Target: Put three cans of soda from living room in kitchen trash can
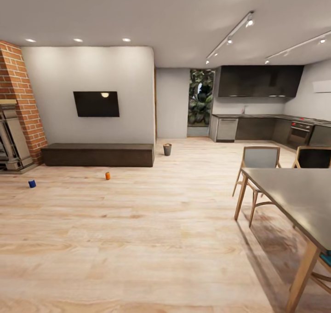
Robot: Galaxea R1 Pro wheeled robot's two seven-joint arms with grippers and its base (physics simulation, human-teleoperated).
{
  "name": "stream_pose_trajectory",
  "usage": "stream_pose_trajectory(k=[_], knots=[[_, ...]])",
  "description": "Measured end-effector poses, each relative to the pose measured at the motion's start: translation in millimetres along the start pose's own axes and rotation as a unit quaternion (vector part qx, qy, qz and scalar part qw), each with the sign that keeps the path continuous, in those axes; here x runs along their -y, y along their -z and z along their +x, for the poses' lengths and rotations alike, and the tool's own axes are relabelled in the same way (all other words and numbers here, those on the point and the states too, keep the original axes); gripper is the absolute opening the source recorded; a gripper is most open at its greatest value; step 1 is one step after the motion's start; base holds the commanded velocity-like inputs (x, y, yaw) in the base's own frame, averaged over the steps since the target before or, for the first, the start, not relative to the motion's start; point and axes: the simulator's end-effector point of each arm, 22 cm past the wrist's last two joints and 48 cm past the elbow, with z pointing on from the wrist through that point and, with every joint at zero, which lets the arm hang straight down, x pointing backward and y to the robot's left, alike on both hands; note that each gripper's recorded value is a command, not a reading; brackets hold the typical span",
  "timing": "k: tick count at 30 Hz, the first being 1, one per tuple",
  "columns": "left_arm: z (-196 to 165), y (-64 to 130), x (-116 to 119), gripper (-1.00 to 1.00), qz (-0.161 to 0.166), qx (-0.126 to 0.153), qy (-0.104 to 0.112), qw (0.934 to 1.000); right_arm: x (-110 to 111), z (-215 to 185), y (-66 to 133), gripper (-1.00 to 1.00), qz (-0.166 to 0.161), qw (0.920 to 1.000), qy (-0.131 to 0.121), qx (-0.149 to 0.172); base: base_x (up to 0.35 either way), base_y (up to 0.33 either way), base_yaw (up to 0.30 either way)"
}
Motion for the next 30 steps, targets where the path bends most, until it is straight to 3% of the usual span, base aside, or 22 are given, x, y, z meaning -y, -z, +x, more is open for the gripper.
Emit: stream_pose_trajectory(k=[30], knots=[[-8.0,-1.0,1.1,1.00,0.001,0.011,0.001,0.9999,0.0,-8.3,-0.3,1.00,0.000,0.9999,-0.001,0.011,0.318,0.000,0.000]])
